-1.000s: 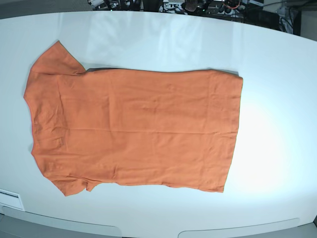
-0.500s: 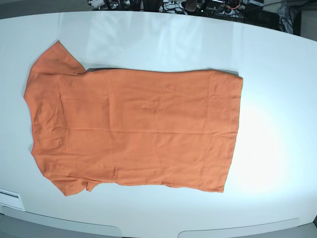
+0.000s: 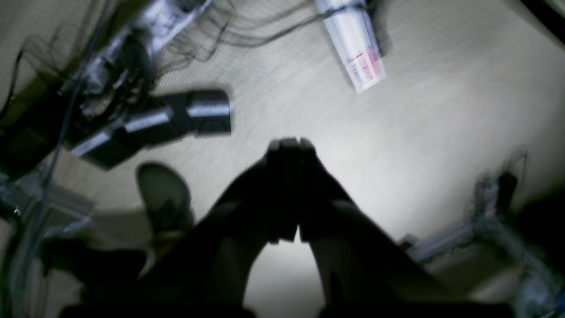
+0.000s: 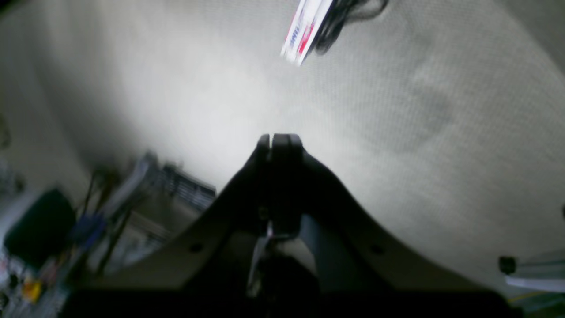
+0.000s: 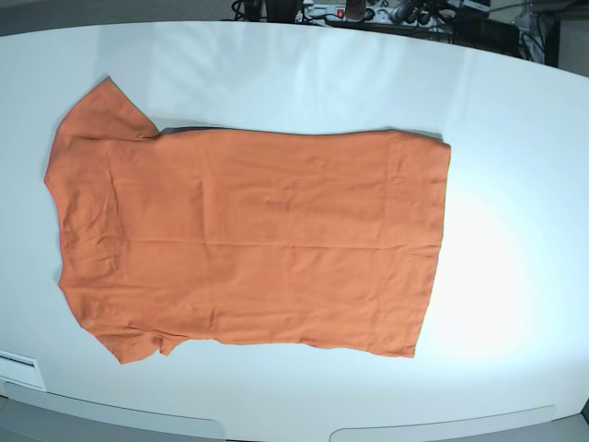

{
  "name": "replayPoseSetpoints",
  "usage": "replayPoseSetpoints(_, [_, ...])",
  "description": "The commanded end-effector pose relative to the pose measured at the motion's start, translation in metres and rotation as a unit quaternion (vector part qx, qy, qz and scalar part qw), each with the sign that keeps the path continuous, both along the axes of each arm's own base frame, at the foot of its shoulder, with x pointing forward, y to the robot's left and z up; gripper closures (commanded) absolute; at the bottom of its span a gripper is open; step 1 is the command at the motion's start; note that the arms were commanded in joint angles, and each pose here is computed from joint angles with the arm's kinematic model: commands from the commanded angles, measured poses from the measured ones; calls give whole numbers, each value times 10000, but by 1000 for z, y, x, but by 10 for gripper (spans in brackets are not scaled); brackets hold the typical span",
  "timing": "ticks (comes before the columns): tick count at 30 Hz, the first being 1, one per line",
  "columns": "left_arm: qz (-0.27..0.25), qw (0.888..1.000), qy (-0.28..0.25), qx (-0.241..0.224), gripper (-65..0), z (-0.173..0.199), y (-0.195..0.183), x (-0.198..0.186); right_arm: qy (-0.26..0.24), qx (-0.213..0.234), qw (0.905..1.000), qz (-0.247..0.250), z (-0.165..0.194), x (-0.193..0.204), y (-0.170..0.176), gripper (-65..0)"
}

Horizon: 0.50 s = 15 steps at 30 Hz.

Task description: Fold the T-shirt properly

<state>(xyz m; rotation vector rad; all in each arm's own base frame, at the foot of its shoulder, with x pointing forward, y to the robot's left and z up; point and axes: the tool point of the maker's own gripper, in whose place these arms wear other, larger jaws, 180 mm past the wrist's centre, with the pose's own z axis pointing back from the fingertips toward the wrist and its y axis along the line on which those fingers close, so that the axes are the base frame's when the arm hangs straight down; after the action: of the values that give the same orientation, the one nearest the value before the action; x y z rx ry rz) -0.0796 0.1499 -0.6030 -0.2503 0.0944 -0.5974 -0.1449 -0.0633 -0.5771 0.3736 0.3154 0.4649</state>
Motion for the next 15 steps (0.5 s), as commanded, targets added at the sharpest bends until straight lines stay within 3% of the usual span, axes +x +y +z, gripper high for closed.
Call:
replayPoseSetpoints(1, [-182, 9998, 13, 79, 0, 9, 14, -8, 128, -38, 9999, 50, 12, -19, -4, 0])
replayPoseSetpoints(11, [-1494, 9877, -455, -108, 0, 111, 26, -7, -860, -368, 9955, 157, 111, 1, -25, 0])
replayPoseSetpoints(15, [-2169, 9661, -1387, 215, 0, 148, 32, 30, -1665, -779, 9821, 419, 152, 32, -41, 0])
